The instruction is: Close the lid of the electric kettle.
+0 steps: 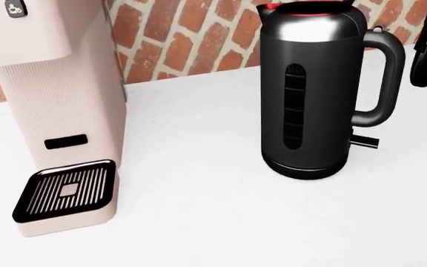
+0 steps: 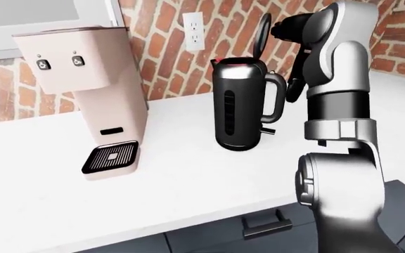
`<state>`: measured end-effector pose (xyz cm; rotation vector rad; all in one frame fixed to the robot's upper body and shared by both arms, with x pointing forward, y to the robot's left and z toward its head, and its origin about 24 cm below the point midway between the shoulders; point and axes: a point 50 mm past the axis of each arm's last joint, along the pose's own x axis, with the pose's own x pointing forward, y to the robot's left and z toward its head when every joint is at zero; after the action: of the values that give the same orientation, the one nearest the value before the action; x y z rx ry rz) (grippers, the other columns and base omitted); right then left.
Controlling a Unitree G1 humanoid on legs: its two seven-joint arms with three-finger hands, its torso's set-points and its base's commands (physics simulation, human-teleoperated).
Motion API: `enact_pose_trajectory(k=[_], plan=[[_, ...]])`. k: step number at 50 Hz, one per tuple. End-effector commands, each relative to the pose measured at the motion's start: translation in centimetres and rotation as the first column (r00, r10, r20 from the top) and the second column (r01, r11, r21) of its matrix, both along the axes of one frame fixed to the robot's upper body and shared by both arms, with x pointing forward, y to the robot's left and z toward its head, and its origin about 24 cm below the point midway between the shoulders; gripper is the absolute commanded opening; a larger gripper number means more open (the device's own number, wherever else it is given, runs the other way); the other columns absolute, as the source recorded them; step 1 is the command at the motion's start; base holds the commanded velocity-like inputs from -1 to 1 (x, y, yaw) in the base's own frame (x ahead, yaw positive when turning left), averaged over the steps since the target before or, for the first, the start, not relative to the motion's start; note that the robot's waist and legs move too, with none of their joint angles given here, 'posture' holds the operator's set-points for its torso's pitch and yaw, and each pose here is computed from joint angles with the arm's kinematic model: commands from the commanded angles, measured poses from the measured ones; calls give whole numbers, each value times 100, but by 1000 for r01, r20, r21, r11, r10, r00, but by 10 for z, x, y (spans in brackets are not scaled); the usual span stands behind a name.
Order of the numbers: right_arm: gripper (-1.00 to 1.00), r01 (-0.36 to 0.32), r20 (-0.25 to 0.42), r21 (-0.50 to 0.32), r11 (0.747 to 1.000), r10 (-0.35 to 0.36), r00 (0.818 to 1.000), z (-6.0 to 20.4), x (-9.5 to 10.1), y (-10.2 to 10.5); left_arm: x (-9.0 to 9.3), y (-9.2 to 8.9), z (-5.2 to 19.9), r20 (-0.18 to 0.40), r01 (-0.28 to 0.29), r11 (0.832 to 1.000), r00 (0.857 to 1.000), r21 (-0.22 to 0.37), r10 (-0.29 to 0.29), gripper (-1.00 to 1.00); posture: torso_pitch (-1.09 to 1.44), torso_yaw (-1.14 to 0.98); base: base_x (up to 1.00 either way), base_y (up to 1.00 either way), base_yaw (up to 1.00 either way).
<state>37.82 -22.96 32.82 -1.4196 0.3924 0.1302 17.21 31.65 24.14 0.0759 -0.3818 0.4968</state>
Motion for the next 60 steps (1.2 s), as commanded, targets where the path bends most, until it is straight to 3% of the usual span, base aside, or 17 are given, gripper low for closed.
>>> enact_pose_trajectory(k=[1,28,60], plan=[[100,-33,103,-17,999,35,994,26,-5,10,-3,-4,11,52,3,999,999,44,-6,100,-49,0,0,0,0],[100,-152,102,-30,988,154,983,32,8,65,-3,-3,13,56,2,999,998,42,-4,100,-49,0,0,0,0],[100,-136,110,-28,990,139,984,42,6,58,-2,-3,11,53,2,999,999,43,-4,100,-49,0,0,0,0]])
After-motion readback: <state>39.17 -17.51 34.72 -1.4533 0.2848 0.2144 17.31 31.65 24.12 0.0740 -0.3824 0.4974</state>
